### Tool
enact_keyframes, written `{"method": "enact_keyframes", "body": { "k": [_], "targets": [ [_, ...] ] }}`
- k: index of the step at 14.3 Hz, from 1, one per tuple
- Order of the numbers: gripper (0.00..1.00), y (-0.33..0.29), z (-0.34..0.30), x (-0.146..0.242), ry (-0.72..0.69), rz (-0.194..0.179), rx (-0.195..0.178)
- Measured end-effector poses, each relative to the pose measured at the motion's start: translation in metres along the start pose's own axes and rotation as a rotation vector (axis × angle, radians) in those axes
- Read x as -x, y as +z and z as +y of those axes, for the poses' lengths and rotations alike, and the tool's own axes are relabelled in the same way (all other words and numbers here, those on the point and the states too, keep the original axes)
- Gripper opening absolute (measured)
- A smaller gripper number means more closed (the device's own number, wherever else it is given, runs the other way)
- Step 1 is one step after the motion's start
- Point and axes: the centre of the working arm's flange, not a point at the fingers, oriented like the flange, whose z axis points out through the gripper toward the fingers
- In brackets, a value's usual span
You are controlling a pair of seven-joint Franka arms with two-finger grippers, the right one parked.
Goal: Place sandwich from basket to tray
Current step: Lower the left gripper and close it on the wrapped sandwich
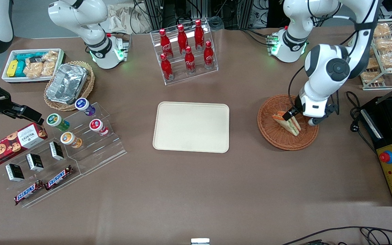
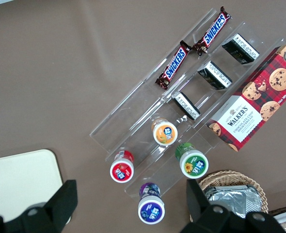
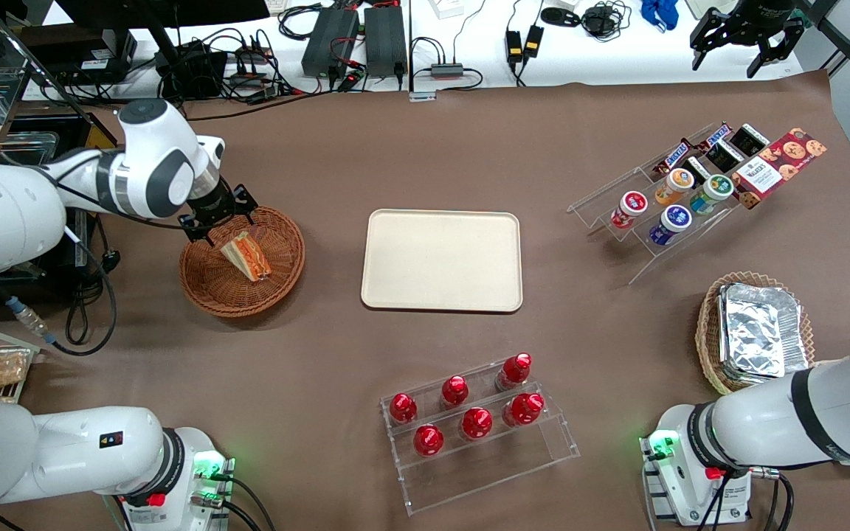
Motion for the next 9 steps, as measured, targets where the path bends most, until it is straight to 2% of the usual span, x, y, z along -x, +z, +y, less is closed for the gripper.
{"method": "enact_keyframes", "body": {
  "k": [9],
  "targets": [
    [0.99, 0.042, -0.002, 0.005, -0.023, -0.006, 0.026]
  ]
}}
